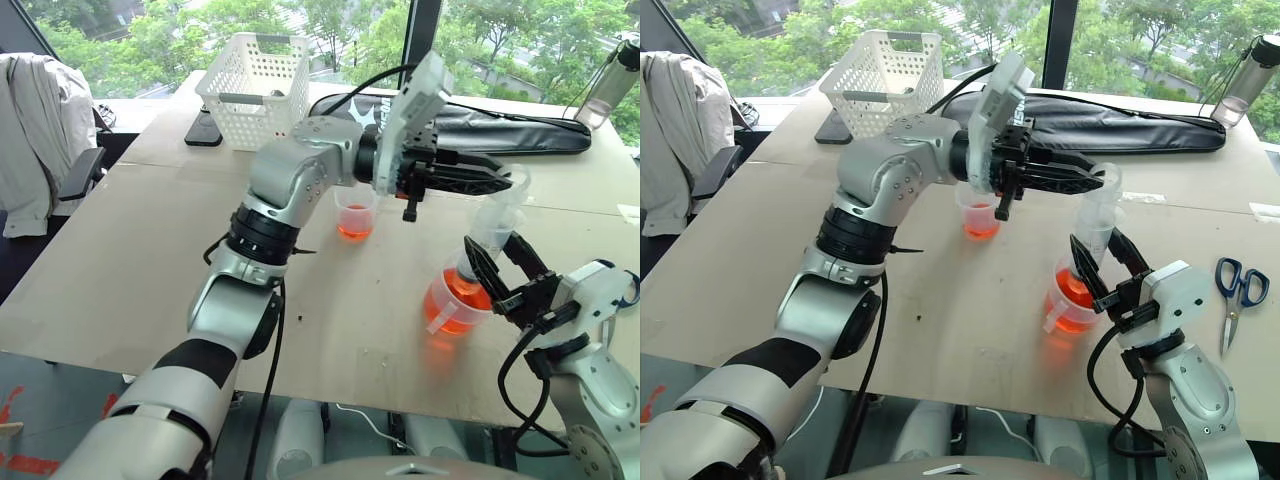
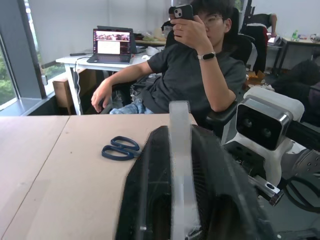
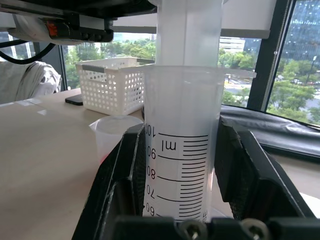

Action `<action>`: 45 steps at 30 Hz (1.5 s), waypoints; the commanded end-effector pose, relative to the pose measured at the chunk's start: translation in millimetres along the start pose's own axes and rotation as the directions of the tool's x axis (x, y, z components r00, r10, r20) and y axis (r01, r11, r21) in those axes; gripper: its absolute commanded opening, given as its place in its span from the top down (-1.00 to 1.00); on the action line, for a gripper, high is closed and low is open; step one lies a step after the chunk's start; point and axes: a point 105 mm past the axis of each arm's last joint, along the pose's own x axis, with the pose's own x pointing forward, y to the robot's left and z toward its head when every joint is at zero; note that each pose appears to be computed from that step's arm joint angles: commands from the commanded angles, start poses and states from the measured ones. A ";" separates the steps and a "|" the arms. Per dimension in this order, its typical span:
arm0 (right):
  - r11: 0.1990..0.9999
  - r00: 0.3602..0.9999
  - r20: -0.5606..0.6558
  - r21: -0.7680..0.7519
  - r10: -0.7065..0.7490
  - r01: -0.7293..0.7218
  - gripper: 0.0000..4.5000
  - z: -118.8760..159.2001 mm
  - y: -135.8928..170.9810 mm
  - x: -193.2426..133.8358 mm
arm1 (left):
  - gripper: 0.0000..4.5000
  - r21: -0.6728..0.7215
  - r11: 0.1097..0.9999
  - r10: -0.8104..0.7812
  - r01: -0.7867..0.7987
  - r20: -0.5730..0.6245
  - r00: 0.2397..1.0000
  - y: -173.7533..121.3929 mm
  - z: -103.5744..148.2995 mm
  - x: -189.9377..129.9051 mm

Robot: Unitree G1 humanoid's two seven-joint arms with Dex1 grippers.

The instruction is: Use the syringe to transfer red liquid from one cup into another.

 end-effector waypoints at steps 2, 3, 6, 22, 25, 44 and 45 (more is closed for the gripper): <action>1.000 0.996 0.085 -0.009 -0.001 0.002 0.33 24.8 0.3 4.8 | -0.32 -0.002 0.998 0.067 -0.067 0.060 0.996 2.9 11.3 -12.5; 1.000 0.996 0.086 -0.009 -0.001 0.002 0.33 25.9 0.2 5.4 | -0.32 -0.020 0.997 0.070 -0.069 0.062 0.996 2.0 10.7 -17.2; 1.000 0.996 0.087 -0.011 -0.002 0.003 0.33 27.1 0.0 6.0 | -0.32 -0.095 0.993 0.072 -0.069 0.028 0.997 -4.0 -0.7 -29.2; 0.998 0.998 0.053 -0.060 0.033 -0.030 0.33 21.9 1.6 4.7 | -1.00 -0.181 0.979 0.092 -0.095 -0.020 0.996 -18.4 -32.1 -2.0; 0.998 0.998 0.055 -0.061 0.031 -0.028 0.33 22.3 2.3 4.5 | -1.00 -0.194 0.977 0.087 -0.092 -0.035 0.996 -20.5 -37.2 -0.1; 0.998 0.996 0.085 -0.056 0.040 -0.035 0.33 29.8 5.0 9.7 | -1.00 -0.166 0.979 0.121 -0.121 -0.009 0.993 -16.7 -36.2 9.9; 0.998 0.995 0.088 -0.053 0.037 -0.033 0.33 30.5 4.7 9.9 | -1.00 -0.162 0.980 0.120 -0.119 -0.004 0.993 -17.1 -35.1 9.4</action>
